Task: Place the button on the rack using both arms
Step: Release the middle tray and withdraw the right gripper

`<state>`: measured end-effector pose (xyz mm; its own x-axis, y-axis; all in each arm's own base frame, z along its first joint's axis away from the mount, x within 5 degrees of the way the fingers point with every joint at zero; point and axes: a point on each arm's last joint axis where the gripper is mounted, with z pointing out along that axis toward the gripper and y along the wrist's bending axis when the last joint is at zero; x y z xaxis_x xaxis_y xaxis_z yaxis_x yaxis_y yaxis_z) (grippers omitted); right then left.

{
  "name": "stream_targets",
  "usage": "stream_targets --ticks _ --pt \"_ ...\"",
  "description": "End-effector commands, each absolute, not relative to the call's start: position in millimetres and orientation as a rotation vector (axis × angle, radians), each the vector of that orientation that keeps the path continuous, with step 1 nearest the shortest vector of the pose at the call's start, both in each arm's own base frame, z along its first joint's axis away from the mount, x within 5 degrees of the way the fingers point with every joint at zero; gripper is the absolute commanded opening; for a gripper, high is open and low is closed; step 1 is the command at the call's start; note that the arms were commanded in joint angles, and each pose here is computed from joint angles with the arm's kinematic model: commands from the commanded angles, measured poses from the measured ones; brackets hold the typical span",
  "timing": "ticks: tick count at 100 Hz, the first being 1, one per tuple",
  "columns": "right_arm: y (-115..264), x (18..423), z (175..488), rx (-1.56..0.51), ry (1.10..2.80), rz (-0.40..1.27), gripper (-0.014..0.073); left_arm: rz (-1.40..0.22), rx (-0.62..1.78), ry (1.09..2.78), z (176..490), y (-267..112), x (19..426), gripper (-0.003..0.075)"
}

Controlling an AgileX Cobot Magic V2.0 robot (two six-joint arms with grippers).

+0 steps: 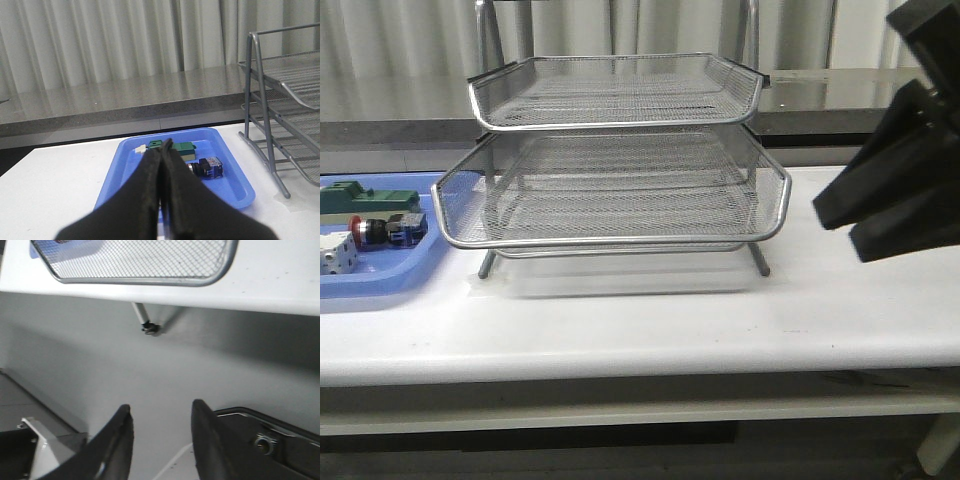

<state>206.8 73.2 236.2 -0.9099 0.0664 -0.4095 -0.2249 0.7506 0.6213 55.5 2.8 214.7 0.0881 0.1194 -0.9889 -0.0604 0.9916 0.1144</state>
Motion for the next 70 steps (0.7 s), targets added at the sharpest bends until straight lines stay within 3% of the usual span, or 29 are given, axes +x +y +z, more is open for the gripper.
stream_targets --ticks 1,21,37,51,70 --pt "67.2 198.3 265.6 -0.157 2.483 0.857 0.0309 0.117 0.039 1.422 204.4 2.1 54.9 -0.0021" --pt "42.1 174.9 306.4 -0.184 2.436 0.444 0.0309 0.117 0.039 1.422 204.4 2.1 54.9 -0.0021" --pt "25.1 150.5 324.9 -0.143 2.354 0.222 0.0309 0.117 0.039 1.422 204.4 2.1 54.9 -0.0021" --pt "15.7 127.6 339.0 -0.135 2.259 0.108 0.0309 0.117 0.039 1.422 204.4 2.1 54.9 -0.0021" --pt "12.1 100.7 345.3 -0.147 2.232 0.079 0.0309 0.117 0.039 1.422 204.4 2.1 54.9 -0.0021"
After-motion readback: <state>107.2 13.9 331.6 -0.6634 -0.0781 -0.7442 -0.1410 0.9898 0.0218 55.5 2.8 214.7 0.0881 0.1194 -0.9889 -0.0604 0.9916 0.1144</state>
